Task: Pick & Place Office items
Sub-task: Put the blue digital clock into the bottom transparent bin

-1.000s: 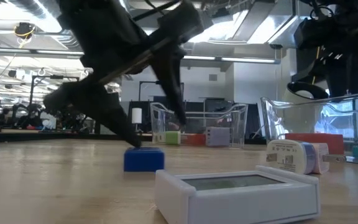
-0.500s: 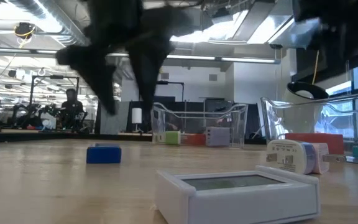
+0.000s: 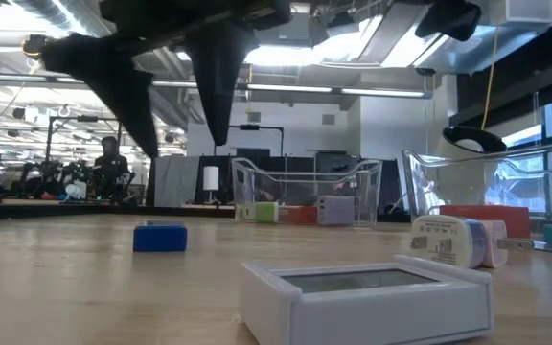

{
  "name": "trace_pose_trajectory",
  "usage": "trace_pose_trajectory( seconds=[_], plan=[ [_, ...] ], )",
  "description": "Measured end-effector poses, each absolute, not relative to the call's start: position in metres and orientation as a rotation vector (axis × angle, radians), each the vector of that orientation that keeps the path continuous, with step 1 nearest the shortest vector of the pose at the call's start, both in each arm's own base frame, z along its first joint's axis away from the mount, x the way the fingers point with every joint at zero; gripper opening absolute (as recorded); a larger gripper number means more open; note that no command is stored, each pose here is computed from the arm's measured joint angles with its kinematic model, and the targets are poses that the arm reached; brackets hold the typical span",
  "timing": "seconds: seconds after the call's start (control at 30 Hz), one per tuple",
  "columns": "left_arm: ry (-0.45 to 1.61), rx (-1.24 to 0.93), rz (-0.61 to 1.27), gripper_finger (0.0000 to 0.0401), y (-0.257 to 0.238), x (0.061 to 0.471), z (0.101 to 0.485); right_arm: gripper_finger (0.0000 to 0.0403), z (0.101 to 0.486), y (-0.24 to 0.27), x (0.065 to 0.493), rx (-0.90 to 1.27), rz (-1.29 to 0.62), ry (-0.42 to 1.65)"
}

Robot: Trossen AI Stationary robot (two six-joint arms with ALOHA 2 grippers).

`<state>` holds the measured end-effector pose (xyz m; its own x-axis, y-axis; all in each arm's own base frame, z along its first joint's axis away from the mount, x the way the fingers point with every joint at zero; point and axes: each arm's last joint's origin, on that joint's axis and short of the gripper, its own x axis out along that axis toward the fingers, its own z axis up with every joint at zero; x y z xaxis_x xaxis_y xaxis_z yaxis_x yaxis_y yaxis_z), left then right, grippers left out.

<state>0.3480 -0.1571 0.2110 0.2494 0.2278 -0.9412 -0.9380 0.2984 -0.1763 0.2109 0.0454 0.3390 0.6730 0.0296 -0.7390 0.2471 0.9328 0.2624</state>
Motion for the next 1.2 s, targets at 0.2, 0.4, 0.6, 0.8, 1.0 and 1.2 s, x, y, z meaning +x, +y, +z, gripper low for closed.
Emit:
trace_pose_trajectory(
  seconds=[0.2,0.4,0.6,0.8,1.0,1.2],
  plan=[
    [0.881,-1.161,1.151,0.0281,-0.167,0.342,0.206,0.0229,0.338,0.046,0.212,0.347,-0.121,0.834],
    [0.896,-1.257,1.251,0.0281,-0.173,0.347,0.186,0.0229,0.339,0.045,0.21,0.324,-0.101,0.837],
    [0.928,-1.249,1.283,0.0281,-0.172,0.352,0.17,0.0229,0.338,0.045,0.209,0.298,-0.091,0.847],
    [0.91,-1.242,1.323,0.0281,-0.163,0.359,0.159,0.0229,0.338,0.046,0.209,0.295,-0.065,0.855],
    [0.921,-1.201,1.357,0.0281,-0.152,0.362,0.153,0.0229,0.338,0.046,0.209,0.296,-0.062,0.855],
    [0.976,-1.109,1.345,0.0279,-0.144,0.366,0.144,0.0229,0.338,0.046,0.209,0.296,-0.062,0.856]
  ],
)
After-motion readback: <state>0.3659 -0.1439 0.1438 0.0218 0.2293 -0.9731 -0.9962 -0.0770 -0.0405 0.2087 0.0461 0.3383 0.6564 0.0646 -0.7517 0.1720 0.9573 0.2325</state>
